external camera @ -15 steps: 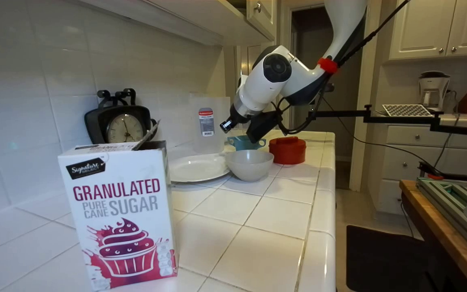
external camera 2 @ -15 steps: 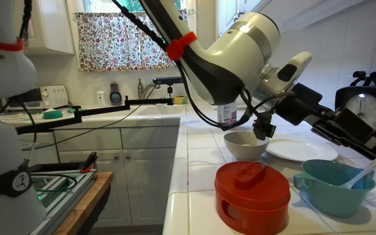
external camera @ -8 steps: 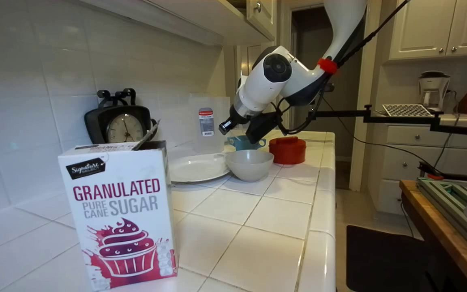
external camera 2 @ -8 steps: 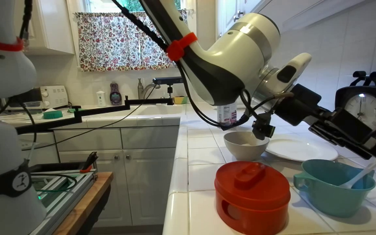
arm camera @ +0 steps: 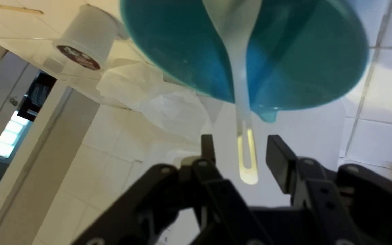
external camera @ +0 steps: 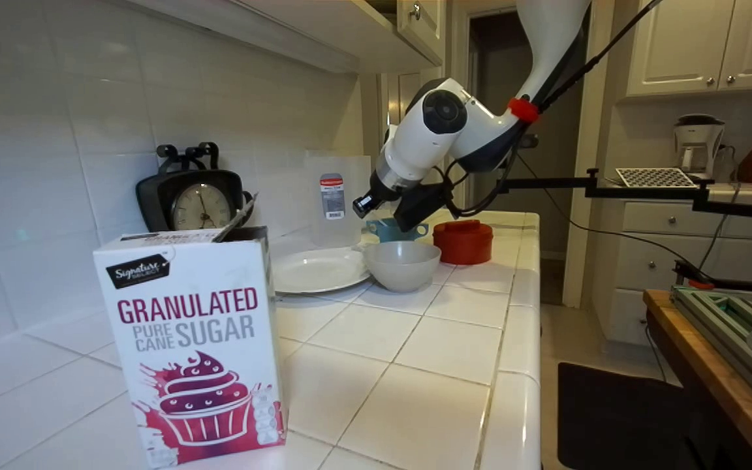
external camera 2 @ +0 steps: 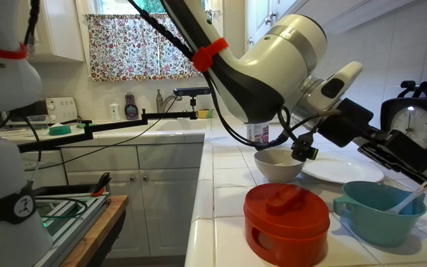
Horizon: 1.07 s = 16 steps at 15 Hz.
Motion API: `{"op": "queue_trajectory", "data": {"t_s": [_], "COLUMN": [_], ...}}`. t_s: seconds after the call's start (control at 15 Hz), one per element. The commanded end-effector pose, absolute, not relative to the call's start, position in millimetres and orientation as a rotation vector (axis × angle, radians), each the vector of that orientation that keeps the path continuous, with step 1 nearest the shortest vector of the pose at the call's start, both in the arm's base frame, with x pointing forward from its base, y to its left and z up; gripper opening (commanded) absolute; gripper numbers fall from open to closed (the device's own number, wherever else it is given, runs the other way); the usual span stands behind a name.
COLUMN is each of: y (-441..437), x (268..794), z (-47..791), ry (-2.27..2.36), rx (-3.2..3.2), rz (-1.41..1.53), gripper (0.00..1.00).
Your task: Put the white spoon on the white plate.
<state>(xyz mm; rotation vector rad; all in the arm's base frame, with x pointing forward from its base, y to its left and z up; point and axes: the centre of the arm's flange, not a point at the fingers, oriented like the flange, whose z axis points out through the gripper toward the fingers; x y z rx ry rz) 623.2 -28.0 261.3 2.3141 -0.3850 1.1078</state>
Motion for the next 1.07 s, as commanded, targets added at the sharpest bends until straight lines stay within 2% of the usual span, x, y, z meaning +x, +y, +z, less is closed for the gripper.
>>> {"op": "queue_trajectory", "data": {"t_s": [0.0, 0.13, 0.2, 0.6, 1.0], "y": [-36, -37, -37, -31, -23], "x": [633, 633, 633, 626, 617], "z": [261, 262, 263, 274, 343], "ry": [-0.428, -0.431, -0.433, -0.433, -0.502], "rx": [2.342, 2.346, 2.348, 2.347, 2.303], "rz": [1.133, 1.138, 1.139, 1.169, 1.264], "gripper": [0.19, 0.03, 0.0, 0.01, 0.01]}}
